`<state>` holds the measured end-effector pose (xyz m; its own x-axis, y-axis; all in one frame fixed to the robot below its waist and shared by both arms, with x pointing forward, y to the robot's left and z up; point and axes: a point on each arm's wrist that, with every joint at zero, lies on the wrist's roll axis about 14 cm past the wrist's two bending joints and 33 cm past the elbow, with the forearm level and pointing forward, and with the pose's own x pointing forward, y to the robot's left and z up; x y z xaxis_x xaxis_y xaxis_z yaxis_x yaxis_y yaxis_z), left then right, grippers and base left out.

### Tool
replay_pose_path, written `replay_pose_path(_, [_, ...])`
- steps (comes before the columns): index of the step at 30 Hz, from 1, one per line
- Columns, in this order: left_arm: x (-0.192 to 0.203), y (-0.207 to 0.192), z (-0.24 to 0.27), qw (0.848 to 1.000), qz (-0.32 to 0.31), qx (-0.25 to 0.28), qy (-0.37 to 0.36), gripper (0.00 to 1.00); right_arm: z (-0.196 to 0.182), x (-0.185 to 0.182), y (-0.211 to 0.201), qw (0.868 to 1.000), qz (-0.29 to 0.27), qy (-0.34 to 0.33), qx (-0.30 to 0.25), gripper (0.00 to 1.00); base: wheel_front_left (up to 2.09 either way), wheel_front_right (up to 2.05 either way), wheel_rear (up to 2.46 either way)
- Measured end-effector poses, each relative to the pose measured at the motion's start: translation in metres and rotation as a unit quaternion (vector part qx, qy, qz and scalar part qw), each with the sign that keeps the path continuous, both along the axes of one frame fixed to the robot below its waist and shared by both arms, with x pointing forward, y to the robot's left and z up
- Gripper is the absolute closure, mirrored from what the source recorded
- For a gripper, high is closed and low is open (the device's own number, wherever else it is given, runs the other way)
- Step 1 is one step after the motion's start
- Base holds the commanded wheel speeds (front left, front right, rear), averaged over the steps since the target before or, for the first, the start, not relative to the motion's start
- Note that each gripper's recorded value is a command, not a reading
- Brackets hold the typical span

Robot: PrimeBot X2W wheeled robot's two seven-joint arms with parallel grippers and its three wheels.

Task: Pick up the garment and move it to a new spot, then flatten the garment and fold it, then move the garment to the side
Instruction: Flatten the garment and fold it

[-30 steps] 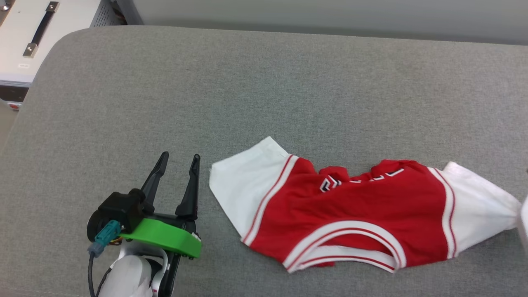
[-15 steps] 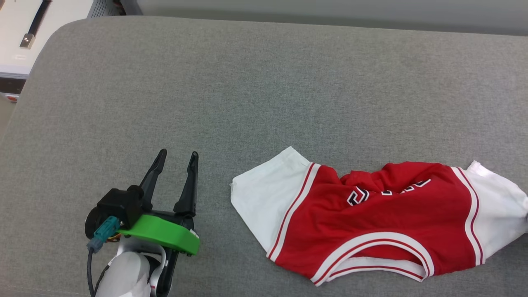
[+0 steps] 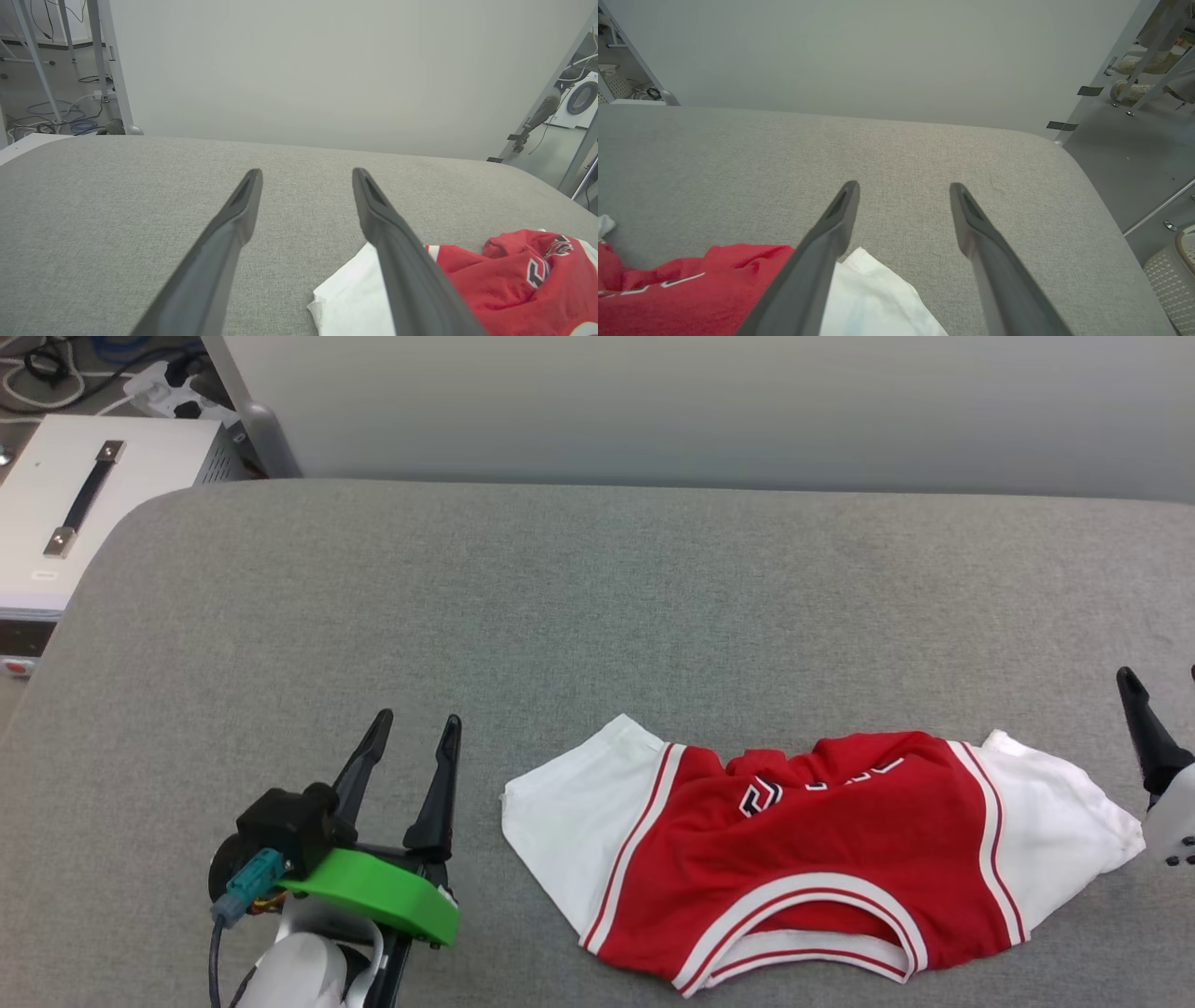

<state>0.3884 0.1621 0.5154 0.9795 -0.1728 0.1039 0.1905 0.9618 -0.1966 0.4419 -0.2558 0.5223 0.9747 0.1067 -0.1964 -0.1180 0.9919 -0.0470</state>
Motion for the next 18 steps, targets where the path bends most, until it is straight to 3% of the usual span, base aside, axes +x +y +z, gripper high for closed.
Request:
replay_pose_path(7, [-0.012, -0.012, 0.005, 1.000, -0.009, -0.030, -0.005, 0.00, 0.026, -0.040, 0.019, 0.989, -0.016, -0.127, 0.081, 0.00, 0.00, 0.00, 0.00])
replay_pose_path(18, [-0.019, -0.022, -0.001, 0.999, -0.014, -0.048, 0.005, 0.00, 0.017, -0.076, 0.046, 0.976, -0.032, -0.164, 0.139, 0.00, 0.00, 0.00, 0.00])
